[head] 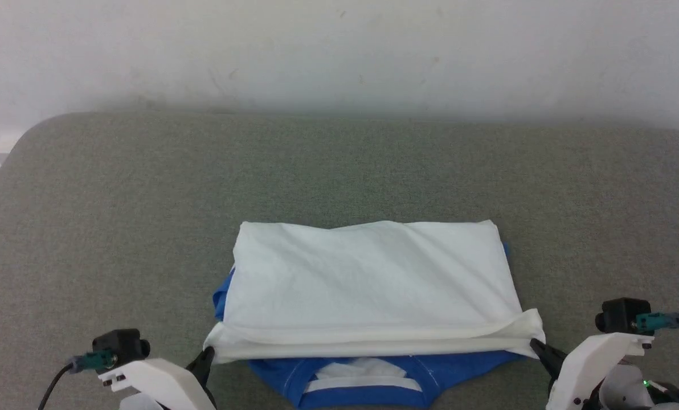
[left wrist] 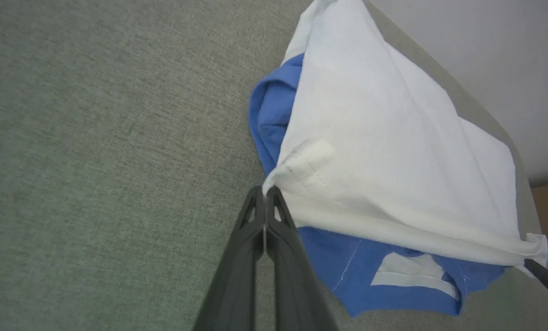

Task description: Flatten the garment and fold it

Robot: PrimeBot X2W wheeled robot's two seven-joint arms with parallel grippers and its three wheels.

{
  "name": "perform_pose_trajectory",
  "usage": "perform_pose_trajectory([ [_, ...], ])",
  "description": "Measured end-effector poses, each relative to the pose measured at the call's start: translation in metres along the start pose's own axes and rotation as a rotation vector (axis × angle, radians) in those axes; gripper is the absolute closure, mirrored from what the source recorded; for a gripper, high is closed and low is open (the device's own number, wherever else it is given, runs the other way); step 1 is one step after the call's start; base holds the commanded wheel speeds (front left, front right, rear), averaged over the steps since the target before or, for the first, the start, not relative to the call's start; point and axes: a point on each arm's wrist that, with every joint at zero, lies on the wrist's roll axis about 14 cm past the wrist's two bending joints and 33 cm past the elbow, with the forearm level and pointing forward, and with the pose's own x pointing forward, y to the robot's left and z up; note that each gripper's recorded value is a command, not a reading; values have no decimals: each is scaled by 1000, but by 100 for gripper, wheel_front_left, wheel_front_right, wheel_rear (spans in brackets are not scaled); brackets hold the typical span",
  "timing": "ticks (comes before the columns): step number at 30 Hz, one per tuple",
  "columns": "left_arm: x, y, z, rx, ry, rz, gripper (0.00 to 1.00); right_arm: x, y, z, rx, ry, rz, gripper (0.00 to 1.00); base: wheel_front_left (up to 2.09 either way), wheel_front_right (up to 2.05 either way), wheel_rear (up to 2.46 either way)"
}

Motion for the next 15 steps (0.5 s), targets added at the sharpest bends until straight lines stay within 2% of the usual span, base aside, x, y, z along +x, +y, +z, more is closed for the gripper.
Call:
perform_pose_trajectory([
  [10,-7,14,-31,-8,148,72,100,-3,-2,-22,-15,88,-14,100,0,0,0],
  [11,-7,15,-35,-15,160,78,69,-4,-2,-24,-16,102,-13,100,0,0,0],
  [12,-8,16,-36,-21,168,81,0,-4,-1,-27,-20,120,-12,93,0,0,0],
  [13,-8,17,-38,-22,175,85,0,-5,-1,-28,-21,127,-11,56,0,0,0],
  [14,-8,18,-38,-24,178,89,0,-5,-1,-28,-22,128,-11,0,0,0,0],
  [15,-8,19,-39,-28,184,95,0,-6,-2,-27,-23,128,-13,0,0,0,0],
])
